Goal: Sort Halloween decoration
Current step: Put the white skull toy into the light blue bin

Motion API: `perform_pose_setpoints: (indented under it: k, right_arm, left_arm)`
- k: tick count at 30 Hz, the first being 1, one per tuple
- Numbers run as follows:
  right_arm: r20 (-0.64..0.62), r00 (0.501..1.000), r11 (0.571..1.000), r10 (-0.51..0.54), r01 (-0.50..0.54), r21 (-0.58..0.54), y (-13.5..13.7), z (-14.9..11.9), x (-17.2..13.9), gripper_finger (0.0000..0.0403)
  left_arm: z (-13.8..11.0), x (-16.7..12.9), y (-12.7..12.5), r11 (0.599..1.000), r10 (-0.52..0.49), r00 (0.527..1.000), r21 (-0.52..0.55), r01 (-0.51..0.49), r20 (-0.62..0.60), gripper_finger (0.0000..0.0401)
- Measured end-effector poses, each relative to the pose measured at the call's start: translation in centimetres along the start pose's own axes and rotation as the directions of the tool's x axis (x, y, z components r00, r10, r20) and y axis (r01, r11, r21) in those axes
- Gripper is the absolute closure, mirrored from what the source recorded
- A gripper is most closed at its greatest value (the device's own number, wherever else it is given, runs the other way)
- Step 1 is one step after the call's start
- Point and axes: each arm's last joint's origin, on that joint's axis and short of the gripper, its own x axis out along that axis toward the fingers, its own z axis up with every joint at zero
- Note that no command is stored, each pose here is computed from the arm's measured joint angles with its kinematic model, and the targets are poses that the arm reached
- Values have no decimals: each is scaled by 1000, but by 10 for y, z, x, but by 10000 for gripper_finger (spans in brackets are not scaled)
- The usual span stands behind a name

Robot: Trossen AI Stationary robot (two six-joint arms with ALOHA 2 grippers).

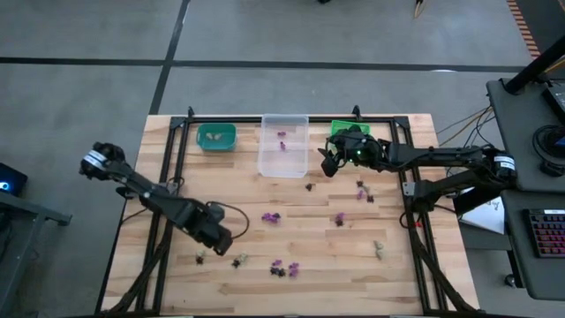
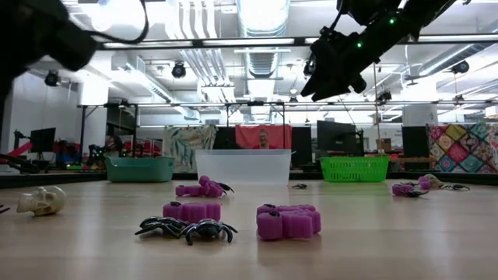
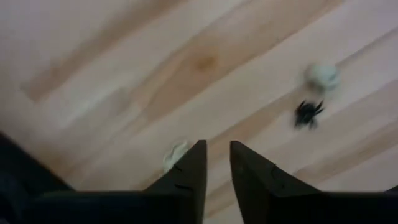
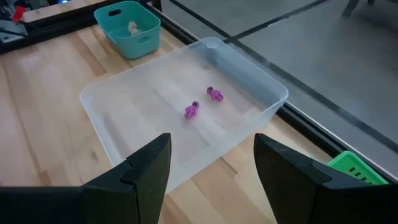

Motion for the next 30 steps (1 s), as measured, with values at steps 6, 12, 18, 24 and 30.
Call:
perform_pose_setpoints:
  k: [6,12,18,24,30]
  right_arm:
    - [0,1000,1000,0,0,10,0,0,0,183]
    - [0,1000,1000,1,-1,10,0,0,0,183]
    - [0,1000,1000,1,-1,10,0,0,0,183]
    - [0,1000,1000,1,-1,9,0,0,0,183]
    - [0,1000,1000,1,-1,10,0,0,0,183]
  left_arm:
    - [-12,22,-4,995,97,995,9,-97,-39,277]
    - [-16,47,-9,978,205,975,47,-201,-88,245]
    - [-17,65,-12,962,273,956,66,-267,-111,243]
    - [-16,78,-14,950,310,944,73,-303,-110,243]
    - [-16,85,-15,943,328,938,97,-318,-112,265]
